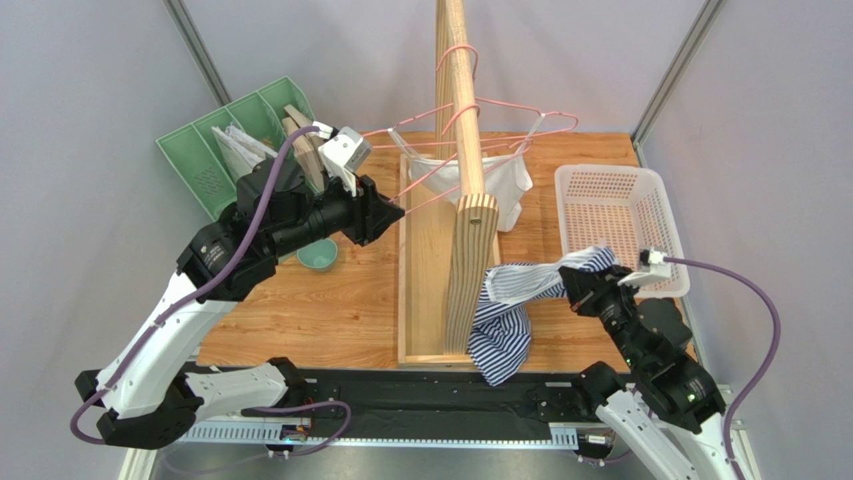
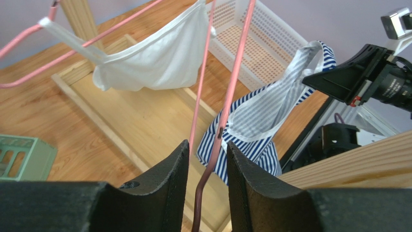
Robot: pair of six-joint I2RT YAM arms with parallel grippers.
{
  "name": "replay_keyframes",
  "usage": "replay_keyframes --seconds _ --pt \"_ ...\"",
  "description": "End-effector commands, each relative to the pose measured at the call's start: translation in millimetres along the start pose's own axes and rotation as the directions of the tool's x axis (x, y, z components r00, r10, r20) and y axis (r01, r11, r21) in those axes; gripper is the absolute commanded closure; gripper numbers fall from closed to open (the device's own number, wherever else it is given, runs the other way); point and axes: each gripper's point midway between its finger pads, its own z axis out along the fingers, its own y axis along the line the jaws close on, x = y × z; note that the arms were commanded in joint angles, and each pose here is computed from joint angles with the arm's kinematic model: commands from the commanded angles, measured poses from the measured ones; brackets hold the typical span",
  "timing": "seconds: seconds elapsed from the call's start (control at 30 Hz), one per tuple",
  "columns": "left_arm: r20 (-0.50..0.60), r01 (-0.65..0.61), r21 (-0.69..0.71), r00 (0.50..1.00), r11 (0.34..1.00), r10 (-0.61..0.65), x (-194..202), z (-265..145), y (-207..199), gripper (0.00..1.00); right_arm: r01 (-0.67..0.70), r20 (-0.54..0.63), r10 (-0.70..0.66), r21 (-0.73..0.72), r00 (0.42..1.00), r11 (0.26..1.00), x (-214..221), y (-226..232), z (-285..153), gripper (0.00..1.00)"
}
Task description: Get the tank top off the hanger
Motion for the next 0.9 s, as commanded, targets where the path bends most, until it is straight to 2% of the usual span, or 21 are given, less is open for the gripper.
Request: replay_keyframes --seconds 0.0,0.03,0.13,0.17,0.23,0.27,0.3,0.4,0.43,0.47,0.57,0.7,0.87 --pt "0.032 0.009 -0.1 0.999 0.995 -0.006 -2.6 -14.7 16.8 0.57 0.054 -0.114 -0.087 -0.262 0.99 0.964 13.9 57.0 12.3 1.0" --pt "0.044 0.006 -0.097 0.999 0.995 -0.002 -5.0 -18.6 16.1 0.54 0.037 -0.193 -0.11 -0.349 0.975 0.936 30.4 71.7 9.8 1.0" --pt "0.053 0.0 -0.098 0.999 0.995 0.005 -6.7 -24.2 15.7 0.49 -0.046 -0.395 -0.137 -0.421 0.908 0.906 78.0 85.0 21.1 0.93" --pt "0.048 -0.001 -0.098 0.999 0.995 0.006 -5.2 -25.3 15.9 0.48 -0.072 -0.508 -0.141 -0.378 0.85 0.923 106.4 77.3 31.6 0.86" --pt "0.046 -0.003 -0.094 0.999 0.996 0.007 -3.9 -28.0 15.1 0.47 -0.096 -0.637 -0.144 -0.326 0.757 0.941 135.3 68.6 32.7 0.75" --pt "0.04 -0.003 -0.088 0.999 0.996 0.007 -1.8 -28.4 14.2 0.47 -0.078 -0.689 -0.139 -0.273 0.711 0.959 149.7 59.3 35.6 0.62" --pt "0.037 -0.005 -0.082 0.999 0.997 0.008 0.6 -29.1 13.4 0.47 -0.041 -0.758 -0.136 -0.211 0.637 0.977 171.0 47.8 35.3 0.56" --pt "0.043 0.001 -0.068 0.999 0.998 0.002 4.4 -33.7 11.3 0.46 0.048 -0.779 -0.164 -0.17 0.606 0.984 197.8 38.8 44.1 0.41" --pt "0.054 0.0 -0.063 0.999 0.998 0.004 3.6 -38.5 9.9 0.46 0.079 -0.762 -0.153 -0.132 0.63 0.988 199.9 34.9 51.1 0.36" --pt "0.055 -0.002 -0.06 0.998 0.998 0.005 4.3 -39.8 9.4 0.46 0.1 -0.754 -0.158 -0.123 0.638 0.987 202.3 34.9 54.7 0.26" --pt "0.071 -0.003 -0.055 0.997 0.998 0.007 5.8 -49.8 8.3 0.45 0.217 -0.734 -0.212 -0.09 0.645 0.972 213.4 29.7 67.0 0.15" --pt "0.081 -0.009 -0.085 0.997 0.996 0.015 13.6 -60.3 14.4 0.44 0.374 -0.707 -0.285 -0.03 0.648 0.927 226.9 17.3 80.7 0.07" --pt "0.09 -0.002 -0.159 0.996 0.987 0.017 23.7 -76.6 27.9 0.43 0.539 -0.737 -0.357 0.012 0.574 0.842 258.9 0.8 91.0 0.02"
